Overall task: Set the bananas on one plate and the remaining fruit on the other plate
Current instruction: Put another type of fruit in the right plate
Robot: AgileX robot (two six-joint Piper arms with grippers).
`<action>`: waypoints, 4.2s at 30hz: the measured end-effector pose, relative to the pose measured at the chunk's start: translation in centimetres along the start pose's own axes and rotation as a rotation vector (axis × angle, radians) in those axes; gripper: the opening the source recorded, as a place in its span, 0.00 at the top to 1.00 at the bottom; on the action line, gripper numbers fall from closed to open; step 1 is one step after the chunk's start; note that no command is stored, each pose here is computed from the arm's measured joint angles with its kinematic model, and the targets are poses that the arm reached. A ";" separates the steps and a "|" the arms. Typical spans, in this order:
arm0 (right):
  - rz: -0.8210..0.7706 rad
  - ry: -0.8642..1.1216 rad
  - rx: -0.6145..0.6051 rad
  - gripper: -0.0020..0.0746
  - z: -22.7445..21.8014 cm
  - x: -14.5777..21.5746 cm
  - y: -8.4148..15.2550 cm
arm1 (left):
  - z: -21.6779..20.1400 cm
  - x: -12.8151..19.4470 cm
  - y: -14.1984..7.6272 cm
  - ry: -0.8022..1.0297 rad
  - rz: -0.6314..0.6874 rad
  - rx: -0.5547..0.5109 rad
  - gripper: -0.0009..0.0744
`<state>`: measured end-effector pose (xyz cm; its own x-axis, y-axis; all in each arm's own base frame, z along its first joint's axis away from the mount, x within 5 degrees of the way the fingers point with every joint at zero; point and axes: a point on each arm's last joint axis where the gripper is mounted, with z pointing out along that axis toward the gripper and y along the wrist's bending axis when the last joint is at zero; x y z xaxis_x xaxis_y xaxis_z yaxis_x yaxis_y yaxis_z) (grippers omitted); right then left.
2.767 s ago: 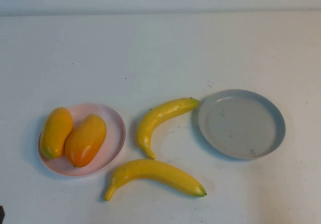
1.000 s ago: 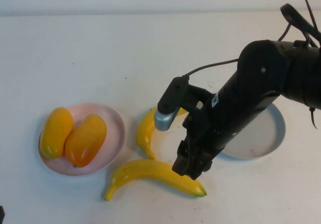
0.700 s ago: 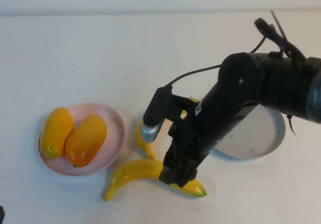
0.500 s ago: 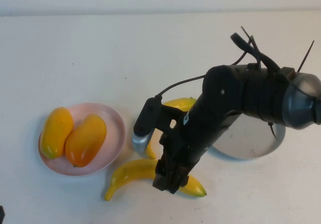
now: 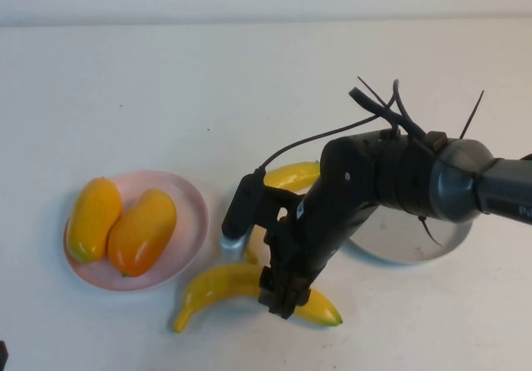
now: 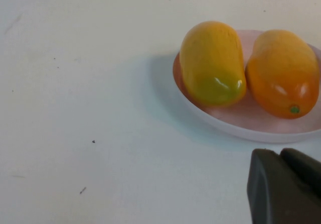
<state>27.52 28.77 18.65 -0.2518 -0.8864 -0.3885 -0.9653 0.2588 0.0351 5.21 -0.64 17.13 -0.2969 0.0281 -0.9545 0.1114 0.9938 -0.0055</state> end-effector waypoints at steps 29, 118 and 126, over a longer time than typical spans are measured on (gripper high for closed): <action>0.257 0.179 0.118 0.58 -7.5 -2.1 -1.4 | 0.0 0.0 0.0 0.000 0.000 0.000 0.99; -0.540 -0.142 0.048 0.39 -4.8 -3.7 -12.5 | 0.0 0.0 0.0 0.000 0.000 0.000 0.99; -0.568 -0.069 0.076 0.39 -3.2 -2.9 -13.5 | 0.0 0.0 0.0 0.000 0.000 0.000 0.99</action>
<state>41.05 26.67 22.23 0.3119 -0.8680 -0.3864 -0.9395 -0.2212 -0.2615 5.21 -0.64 17.13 -0.2969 0.0281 -0.9545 0.1114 0.9938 -0.0055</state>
